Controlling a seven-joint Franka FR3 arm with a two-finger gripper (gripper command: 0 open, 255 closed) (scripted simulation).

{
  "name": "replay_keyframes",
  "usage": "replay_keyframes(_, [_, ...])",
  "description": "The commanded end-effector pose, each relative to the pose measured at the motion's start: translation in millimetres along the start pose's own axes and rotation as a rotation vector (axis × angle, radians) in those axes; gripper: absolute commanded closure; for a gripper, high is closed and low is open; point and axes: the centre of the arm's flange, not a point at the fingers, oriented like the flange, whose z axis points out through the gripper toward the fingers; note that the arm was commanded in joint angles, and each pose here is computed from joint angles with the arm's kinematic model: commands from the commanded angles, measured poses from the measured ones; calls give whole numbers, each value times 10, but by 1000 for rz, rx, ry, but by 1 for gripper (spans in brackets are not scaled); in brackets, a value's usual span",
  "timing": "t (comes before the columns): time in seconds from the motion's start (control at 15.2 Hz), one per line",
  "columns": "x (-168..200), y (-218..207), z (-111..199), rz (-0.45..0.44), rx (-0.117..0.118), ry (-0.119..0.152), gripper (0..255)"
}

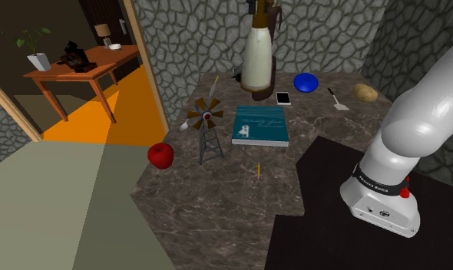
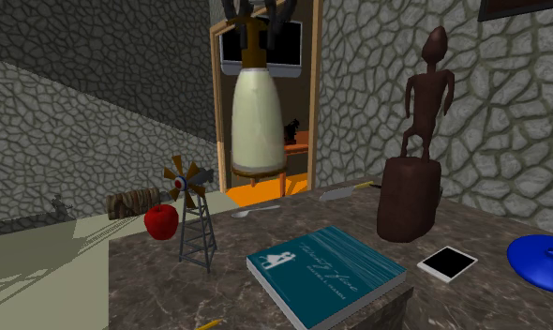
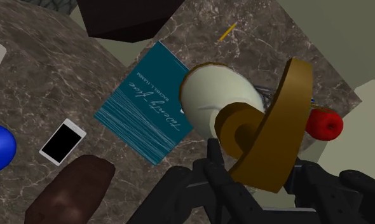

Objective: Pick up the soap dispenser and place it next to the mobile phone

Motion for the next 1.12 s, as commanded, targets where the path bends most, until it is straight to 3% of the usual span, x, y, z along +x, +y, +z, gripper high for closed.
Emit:
replay_keyframes(0.0, [62, 257, 60, -2, 0, 1, 255])
replay_keyframes(1.06, [477, 2179, 829, -2, 0, 1, 255])
